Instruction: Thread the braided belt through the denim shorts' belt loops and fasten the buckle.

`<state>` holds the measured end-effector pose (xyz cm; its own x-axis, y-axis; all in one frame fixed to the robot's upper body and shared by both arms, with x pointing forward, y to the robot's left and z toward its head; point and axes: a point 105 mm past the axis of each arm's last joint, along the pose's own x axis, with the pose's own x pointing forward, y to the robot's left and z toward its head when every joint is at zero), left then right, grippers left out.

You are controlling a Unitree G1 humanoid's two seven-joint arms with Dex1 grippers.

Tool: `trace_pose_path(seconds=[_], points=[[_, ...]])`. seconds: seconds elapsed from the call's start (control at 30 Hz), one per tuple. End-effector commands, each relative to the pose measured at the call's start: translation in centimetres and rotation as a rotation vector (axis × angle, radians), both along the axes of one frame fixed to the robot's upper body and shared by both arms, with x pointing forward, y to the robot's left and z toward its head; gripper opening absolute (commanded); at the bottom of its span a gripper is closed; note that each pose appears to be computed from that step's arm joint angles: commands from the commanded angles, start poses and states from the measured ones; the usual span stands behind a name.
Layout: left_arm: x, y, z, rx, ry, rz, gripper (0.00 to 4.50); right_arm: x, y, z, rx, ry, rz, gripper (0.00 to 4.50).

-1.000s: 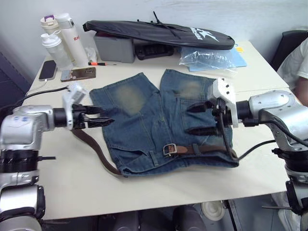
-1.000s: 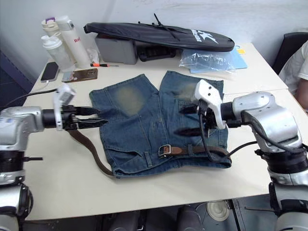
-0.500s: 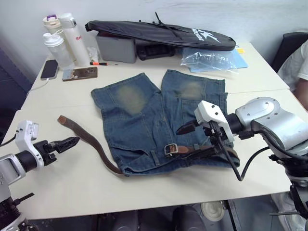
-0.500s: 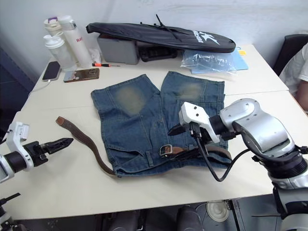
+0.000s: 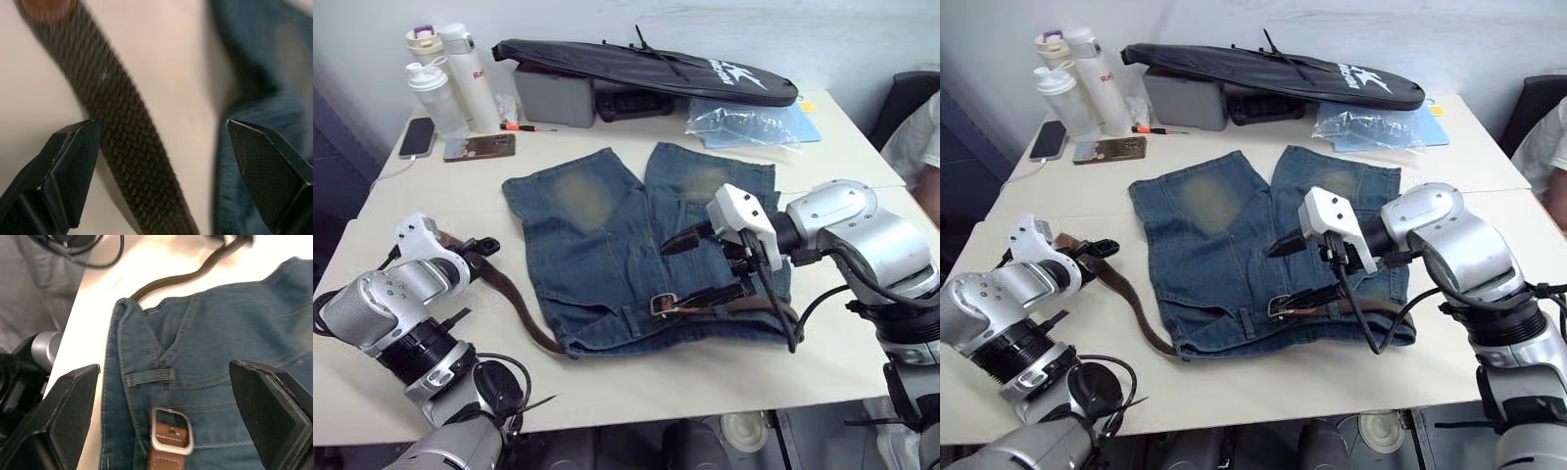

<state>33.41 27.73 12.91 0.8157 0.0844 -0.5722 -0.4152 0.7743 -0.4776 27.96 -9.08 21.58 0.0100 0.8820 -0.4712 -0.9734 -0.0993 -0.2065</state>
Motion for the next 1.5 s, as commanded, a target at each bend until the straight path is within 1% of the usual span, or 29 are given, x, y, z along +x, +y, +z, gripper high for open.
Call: trace_pose_path(seconds=[0.03,0.1,0.13,0.27,0.3,0.33,0.37,0.5,0.53,0.6,0.63,0.67,0.73,0.8,0.83,0.87,0.9,0.93,0.97,1.0,1.1,1.13,1.17,1.27,1.3,1.4,1.43,1.5], points=[[0.7,0.0,1.1,0.0,0.009,0.079,4.48,-0.2,0.1,0.8,0.024,-0.068,-0.013,4.5],[1.1,-0.4,0.6,0.019,0.045,0.104,4.48,0.0,0.1,0.8,0.034,-0.089,-0.042,4.5],[1.2,-0.5,0.0,0.036,0.084,0.114,4.48,0.1,0.1,0.8,0.039,-0.1,-0.06,4.5],[0.6,0.2,-1.8,0.075,0.189,0.163,4.48,0.6,-0.1,1.1,0.046,-0.131,-0.115,4.5],[0.4,0.7,-2.2,0.079,0.208,0.191,4.08,0.8,-0.2,1.1,0.045,-0.14,-0.134,4.5],[0.1,1.3,-2.6,0.083,0.224,0.219,3.96,1.0,-0.3,1.1,0.044,-0.147,-0.15,4.5],[-0.2,1.7,-3.1,0.085,0.237,0.24,3.73,1.2,-0.4,1.1,0.044,-0.153,-0.166,4.5],[-0.6,2.4,-4.1,0.087,0.261,0.266,1.89,2.0,-0.6,1.2,0.044,-0.188,-0.209,4.5],[-0.7,2.5,-4.2,0.088,0.266,0.276,1.49,2.2,-0.6,1.3,0.046,-0.196,-0.217,4.5],[-0.8,2.6,-4.3,0.087,0.271,0.288,0.48,2.4,-0.6,1.4,0.051,-0.204,-0.228,4.5],[-0.8,3.0,-4.1,0.094,0.26,0.31,0.02,2.5,-0.6,1.4,0.051,-0.205,-0.232,4.5],[-0.6,3.3,-3.8,0.102,0.24,0.334,0.02,2.6,-0.6,1.4,0.051,-0.205,-0.234,4.5],[0.2,4.5,-2.0,0.154,0.131,0.382,0.02,2.7,-0.6,1.5,0.046,-0.212,-0.238,4.5],[1.5,4.8,0.2,0.197,0.0,0.378,0.02,2.8,-0.7,1.6,0.047,-0.223,-0.241,4.5],[2.5,4.7,2.1,0.274,-0.098,0.337,0.02,2.9,-0.7,1.6,0.048,-0.228,-0.243,4.5],[3.2,4.3,3.4,0.33,-0.163,0.302,0.02,2.9,-0.7,1.7,0.049,-0.232,-0.245,4.5],[4.8,1.8,6.3,0.443,-0.325,0.104,0.02,3.0,-0.8,1.9,0.052,-0.251,-0.251,4.5],[5.7,-0.6,7.8,0.514,-0.421,-0.056,0.02,3.1,-0.9,2.0,0.054,-0.264,-0.256,4.5],[6.0,-3.6,9.0,0.582,-0.51,-0.245,0.02,3.3,-1.0,2.1,0.036,-0.306,-0.261,4.5],[5.9,-6.4,9.6,0.64,-0.564,-0.428,0.02,3.3,-1.2,2.1,0.018,-0.335,-0.256,4.5],[5.0,-9.8,9.4,0.75,-0.594,-0.71,0.02,3.2,-1.7,2.0,-0.024,-0.377,-0.25,4.5],[4.4,-10.8,9.0,0.793,-0.595,-0.83,0.02,3.1,-2.0,2.0,-0.045,-0.406,-0.247,4.5],[4.0,-11.4,8.6,0.819,-0.59,-0.917,0.02,3.1,-2.2,2.0,-0.06,-0.427,-0.244,4.5],[1.3,-13.7,6.8,0.958,-0.572,-1.309,0.02,3.3,-2.6,2.7,-0.059,-0.518,-0.267,4.5],[0.6,-14.0,6.3,0.978,-0.562,-1.41,0.02,3.4,-2.7,3.1,-0.057,-0.56,-0.279,4.5],[-0.2,-14.2,5.8,1.007,-0.545,-1.564,0.02,3.6,-2.4,3.0,-0.062,-0.639,-0.294,4.5],[-0.3,-14.3,5.7,1.026,-0.538,-1.607,0.02,3.3,-2.0,2.5,-0.067,-0.643,-0.283,4.5],[-0.4,-14.6,5.8,1.02,-0.528,-1.669,0.02,2.8,-1.3,1.7,-0.075,-0.652,-0.259,4.5]])
